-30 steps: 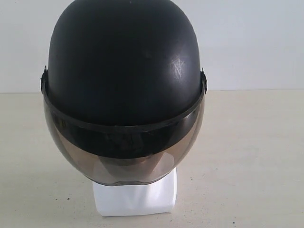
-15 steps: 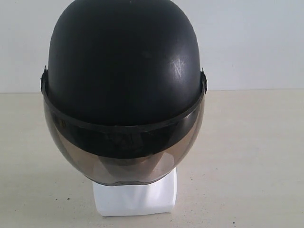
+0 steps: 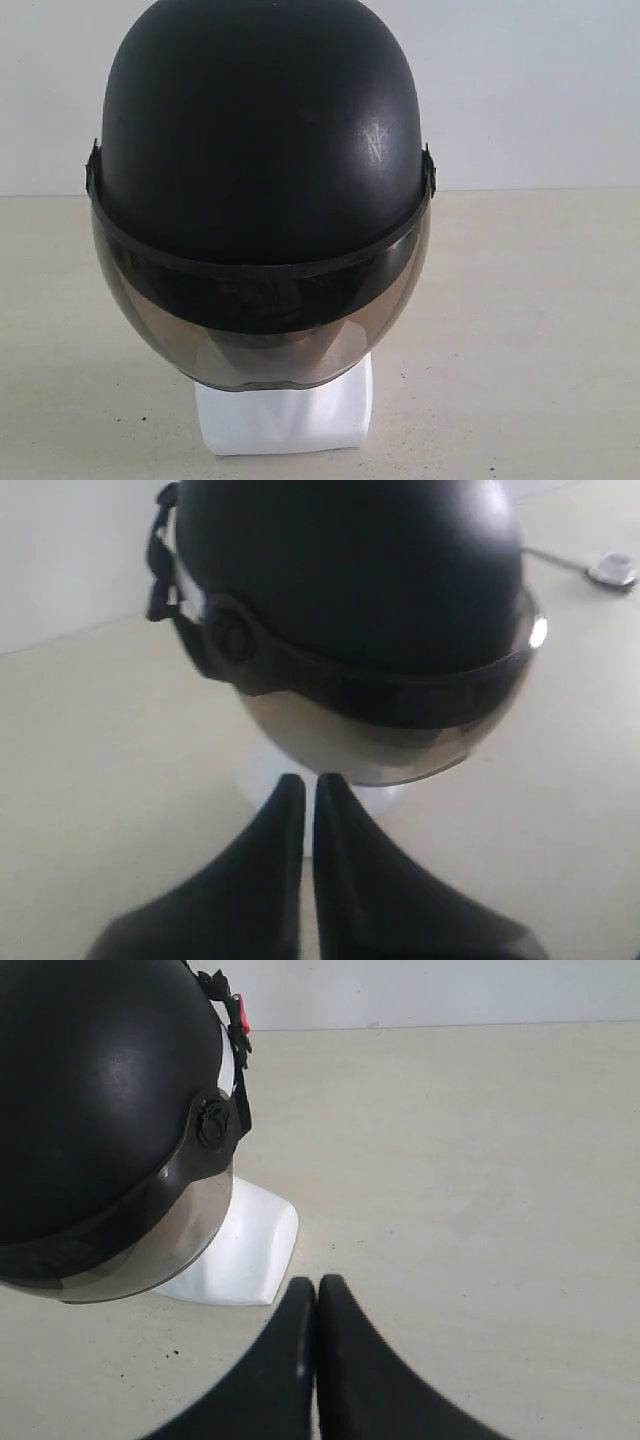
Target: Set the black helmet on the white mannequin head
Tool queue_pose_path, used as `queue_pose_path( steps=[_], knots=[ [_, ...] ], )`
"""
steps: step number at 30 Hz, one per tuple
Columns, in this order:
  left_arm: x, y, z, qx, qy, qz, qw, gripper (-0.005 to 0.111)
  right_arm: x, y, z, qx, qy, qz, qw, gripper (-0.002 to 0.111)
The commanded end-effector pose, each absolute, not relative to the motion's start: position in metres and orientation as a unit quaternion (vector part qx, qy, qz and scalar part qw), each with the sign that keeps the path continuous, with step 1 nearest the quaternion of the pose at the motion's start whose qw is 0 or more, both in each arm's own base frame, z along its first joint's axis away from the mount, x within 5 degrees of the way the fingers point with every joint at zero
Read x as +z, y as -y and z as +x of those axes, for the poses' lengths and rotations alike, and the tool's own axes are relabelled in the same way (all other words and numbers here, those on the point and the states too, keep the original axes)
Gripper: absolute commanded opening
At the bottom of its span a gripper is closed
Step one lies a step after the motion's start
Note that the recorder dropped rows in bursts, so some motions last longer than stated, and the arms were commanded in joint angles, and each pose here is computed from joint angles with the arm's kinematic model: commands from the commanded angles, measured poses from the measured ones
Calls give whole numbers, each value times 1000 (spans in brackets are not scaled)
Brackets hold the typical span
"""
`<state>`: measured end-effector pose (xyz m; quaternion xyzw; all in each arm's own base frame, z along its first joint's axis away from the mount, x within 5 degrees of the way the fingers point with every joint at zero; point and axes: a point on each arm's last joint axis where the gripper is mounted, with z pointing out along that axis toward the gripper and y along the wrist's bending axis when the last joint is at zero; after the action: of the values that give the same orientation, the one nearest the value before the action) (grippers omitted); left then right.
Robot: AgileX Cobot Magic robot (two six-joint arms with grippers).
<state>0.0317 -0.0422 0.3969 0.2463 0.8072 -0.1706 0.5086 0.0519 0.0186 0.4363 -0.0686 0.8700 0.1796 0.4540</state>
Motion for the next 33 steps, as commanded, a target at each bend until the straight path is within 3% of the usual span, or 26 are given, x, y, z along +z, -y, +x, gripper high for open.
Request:
queue_pose_path(
  steps=[1, 5, 7, 12, 16, 20, 27, 33],
  knots=[
    [399, 16, 19, 4, -783, 262, 564, 4, 437, -17, 51, 179, -868, -70, 457, 0],
    [404, -18, -7, 132, -763, 142, 617, 4, 437, -17, 51, 179, -868, -70, 457, 0],
    [404, -34, -27, 150, -748, 44, 645, 4, 437, -17, 51, 179, -868, -70, 457, 0],
    [390, -56, -69, 87, -703, -156, 688, 4, 437, -17, 51, 179, -868, -70, 457, 0],
    [373, -51, -65, 2, -678, -243, 694, 4, 437, -17, 51, 179, -868, -70, 457, 0],
    [354, -32, -36, -51, -683, -224, 693, 4, 437, -17, 51, 179, -868, -70, 457, 0],
    [306, -4, 24, -179, -622, -157, 746, 4, 437, -17, 51, 179, -868, -70, 457, 0],
    [262, 1, 45, -207, -611, -145, 750, 4, 437, -17, 51, 179, -868, -70, 457, 0]
  ],
)
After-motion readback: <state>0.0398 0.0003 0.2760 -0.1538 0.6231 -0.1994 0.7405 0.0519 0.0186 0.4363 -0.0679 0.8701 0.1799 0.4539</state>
